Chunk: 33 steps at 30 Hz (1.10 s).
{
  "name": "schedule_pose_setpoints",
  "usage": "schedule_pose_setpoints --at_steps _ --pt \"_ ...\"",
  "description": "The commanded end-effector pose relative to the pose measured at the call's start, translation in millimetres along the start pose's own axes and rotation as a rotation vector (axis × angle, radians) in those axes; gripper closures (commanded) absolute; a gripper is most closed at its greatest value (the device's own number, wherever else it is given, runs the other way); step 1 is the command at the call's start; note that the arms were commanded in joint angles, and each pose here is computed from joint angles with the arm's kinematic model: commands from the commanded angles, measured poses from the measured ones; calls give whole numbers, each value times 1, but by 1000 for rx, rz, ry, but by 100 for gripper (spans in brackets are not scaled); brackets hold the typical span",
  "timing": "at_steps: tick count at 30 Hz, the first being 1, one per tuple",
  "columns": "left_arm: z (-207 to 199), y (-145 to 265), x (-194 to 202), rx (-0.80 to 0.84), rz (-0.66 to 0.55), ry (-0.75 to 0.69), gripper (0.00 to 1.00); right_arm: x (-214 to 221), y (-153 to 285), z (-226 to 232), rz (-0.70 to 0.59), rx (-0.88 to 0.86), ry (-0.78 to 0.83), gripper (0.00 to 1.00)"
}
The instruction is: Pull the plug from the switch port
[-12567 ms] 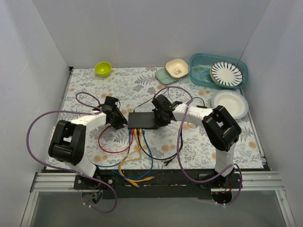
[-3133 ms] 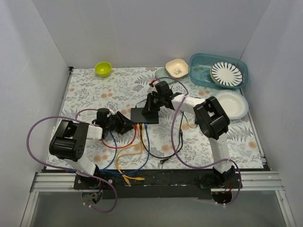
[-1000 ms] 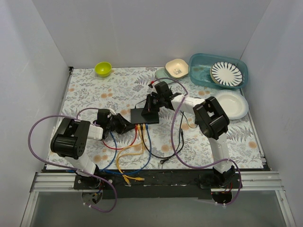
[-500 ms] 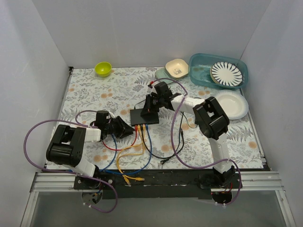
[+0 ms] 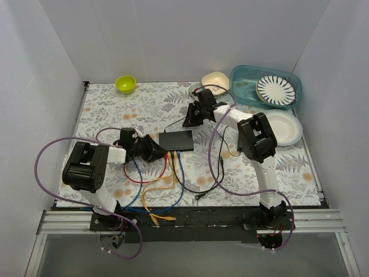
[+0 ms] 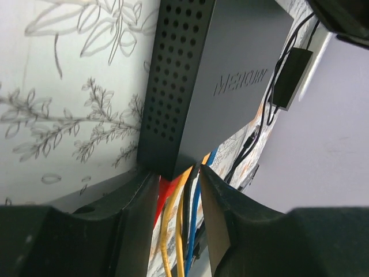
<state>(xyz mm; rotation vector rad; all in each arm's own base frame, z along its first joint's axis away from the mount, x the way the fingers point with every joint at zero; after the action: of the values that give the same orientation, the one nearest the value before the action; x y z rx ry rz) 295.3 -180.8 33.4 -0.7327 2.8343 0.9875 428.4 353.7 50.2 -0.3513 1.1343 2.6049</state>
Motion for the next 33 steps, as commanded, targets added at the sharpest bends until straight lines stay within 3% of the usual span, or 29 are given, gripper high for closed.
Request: schedule_pose_setpoints --at_steps 1,10,16,21,26,33 --pt "39 -11 -1 -167 12 18 65 27 -2 -40 86 125 -19 79" --pt "37 -26 -13 -138 40 7 66 93 17 -63 154 145 -30 82" --pt "31 -24 -9 -100 50 -3 67 85 34 -54 102 127 -26 81" --pt "21 -16 -9 -71 31 -18 67 44 58 -2 -35 13 34 81" --pt "16 -12 -2 -38 42 -21 67 61 53 49 87 -232 38 82" --pt "20 -8 8 -36 62 -8 67 108 23 46 250 -249 7 83"
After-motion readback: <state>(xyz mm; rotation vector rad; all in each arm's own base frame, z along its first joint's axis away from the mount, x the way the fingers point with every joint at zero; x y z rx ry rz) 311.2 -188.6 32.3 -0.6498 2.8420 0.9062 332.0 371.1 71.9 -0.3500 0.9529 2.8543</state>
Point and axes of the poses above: each gripper's point midway between its finger pads, its own y axis back along the fingers, its own z axis along the line the jaws close on, x = y × z, the point moved 1 cm from there along y, back along the fingers, and after that the axes turned 9 degrees about -y, right-handed, at the moved point
